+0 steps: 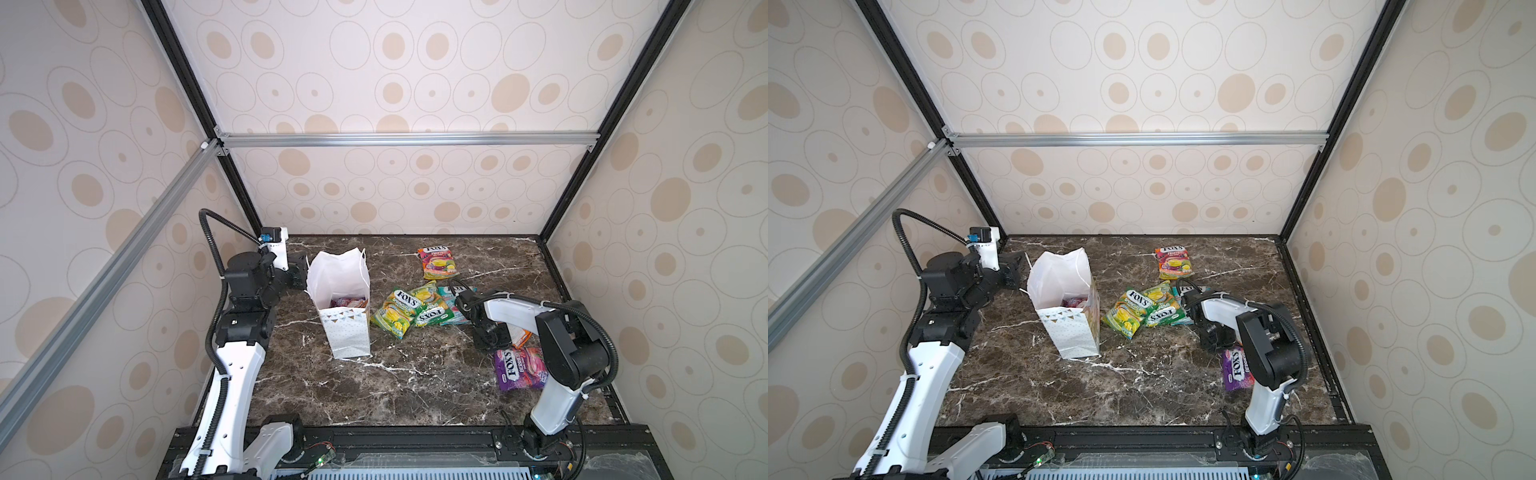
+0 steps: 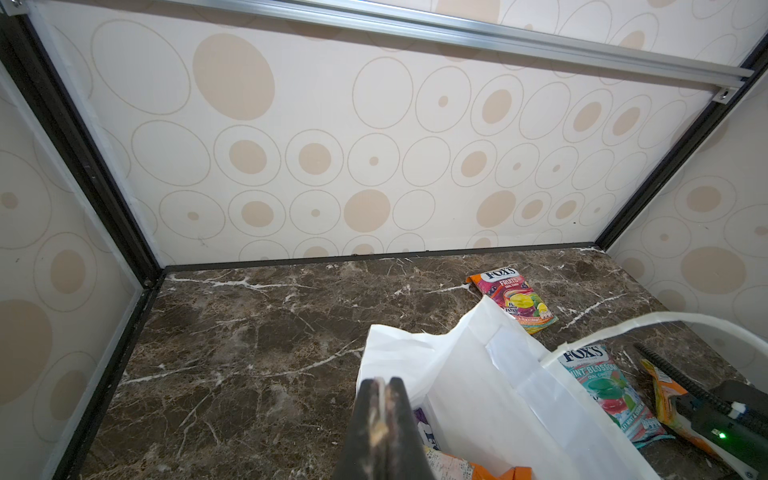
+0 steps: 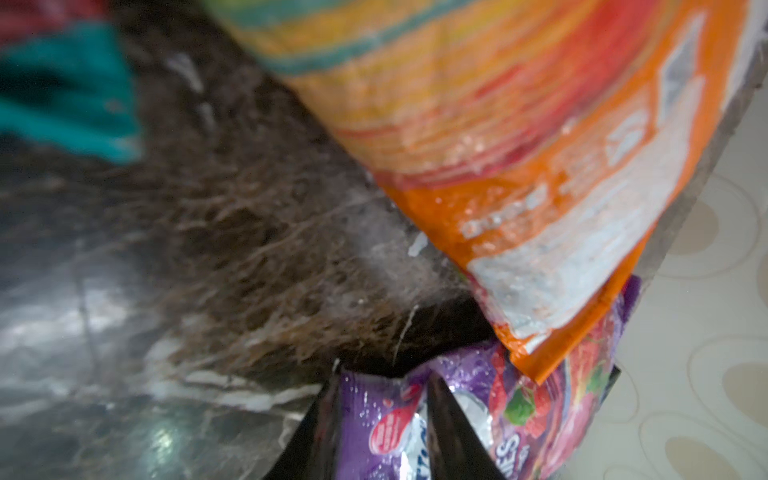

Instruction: Place the snacks into the paper bag

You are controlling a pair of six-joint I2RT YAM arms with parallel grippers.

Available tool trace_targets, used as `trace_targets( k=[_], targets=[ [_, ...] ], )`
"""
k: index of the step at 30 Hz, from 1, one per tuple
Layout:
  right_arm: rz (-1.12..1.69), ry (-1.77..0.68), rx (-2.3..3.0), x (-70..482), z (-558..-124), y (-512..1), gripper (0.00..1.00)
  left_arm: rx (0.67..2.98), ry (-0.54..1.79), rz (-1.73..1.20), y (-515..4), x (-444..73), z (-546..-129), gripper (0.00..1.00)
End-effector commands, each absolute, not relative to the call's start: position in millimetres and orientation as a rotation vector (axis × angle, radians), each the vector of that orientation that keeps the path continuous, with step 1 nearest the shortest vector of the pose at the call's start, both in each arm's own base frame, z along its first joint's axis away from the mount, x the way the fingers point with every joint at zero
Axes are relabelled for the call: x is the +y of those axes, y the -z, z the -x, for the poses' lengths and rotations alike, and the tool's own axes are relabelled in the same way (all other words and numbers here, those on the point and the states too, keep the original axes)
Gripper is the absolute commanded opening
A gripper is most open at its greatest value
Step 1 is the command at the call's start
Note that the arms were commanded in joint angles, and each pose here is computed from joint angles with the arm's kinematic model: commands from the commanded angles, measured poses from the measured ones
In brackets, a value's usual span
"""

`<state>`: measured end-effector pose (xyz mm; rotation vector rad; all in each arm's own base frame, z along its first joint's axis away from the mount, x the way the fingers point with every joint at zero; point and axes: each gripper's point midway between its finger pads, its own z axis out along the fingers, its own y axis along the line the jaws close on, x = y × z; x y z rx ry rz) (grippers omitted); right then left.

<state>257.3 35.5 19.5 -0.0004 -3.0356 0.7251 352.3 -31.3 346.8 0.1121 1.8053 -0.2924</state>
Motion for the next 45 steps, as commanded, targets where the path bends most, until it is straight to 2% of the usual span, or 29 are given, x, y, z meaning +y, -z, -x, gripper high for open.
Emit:
trace_targets(
  k=[1,6,12,25,45],
  targets=[
    [0.020,-0.716,-2.993,32.4,-251.8,-8.8,0.22,1.766,0.286,-0.123,-360.6,-30.4,-349.7,0.00],
    [0.029,-0.690,-3.017,35.1,-253.2,-11.1,0.00,1.764,0.287,-0.124,-361.2,-30.8,-349.4,0.00],
    [0.038,-0.627,-3.073,41.4,-257.2,-21.2,0.00,1.766,0.287,-0.125,-360.8,-30.9,-350.2,0.00],
    [0.027,-0.151,-3.267,85.4,-259.9,-56.7,0.00,1.767,0.285,-0.124,-360.8,-30.3,-350.3,0.00],
    [-0.067,0.216,-3.395,117.0,-261.1,-98.8,0.00,1.768,0.284,-0.123,-359.9,-30.1,-349.8,0.00]
  ],
)
